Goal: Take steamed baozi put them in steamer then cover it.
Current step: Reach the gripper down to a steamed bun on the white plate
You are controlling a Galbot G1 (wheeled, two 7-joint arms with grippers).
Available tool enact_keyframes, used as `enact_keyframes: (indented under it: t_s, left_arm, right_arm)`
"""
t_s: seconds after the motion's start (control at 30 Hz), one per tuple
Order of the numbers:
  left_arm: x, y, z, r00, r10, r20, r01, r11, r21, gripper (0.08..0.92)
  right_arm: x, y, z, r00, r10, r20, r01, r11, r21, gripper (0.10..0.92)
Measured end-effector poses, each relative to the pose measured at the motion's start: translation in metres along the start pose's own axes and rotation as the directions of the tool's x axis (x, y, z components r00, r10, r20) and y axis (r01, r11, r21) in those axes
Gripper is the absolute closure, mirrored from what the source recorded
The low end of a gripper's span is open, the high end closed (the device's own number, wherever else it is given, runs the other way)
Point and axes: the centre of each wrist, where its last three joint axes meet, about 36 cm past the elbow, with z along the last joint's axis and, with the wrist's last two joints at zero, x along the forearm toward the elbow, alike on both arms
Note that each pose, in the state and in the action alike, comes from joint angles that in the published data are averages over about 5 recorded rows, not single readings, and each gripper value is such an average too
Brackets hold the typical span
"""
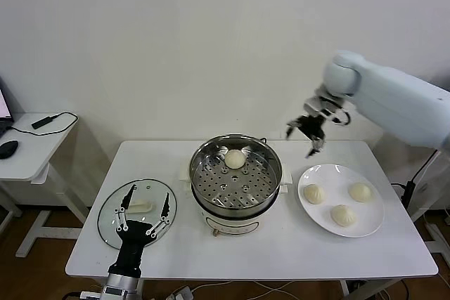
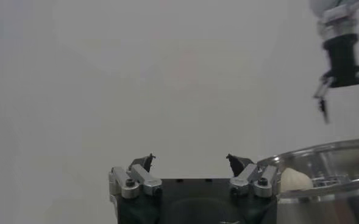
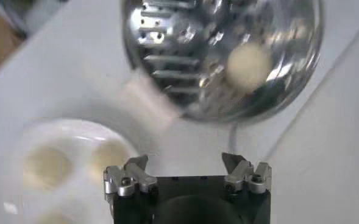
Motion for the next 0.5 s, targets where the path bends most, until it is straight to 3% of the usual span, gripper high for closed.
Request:
enact_keyframes:
  t_s: [0.5]
  left_arm:
    - [0.003, -0.002, 0.0, 1.0, -0.003, -0.008, 0.003, 1.0, 0.001, 0.177]
  right_arm:
    - [-0.098, 0.064, 0.051, 0.999, 0.036, 0.012, -0.032, 0.965, -0.262, 0.2]
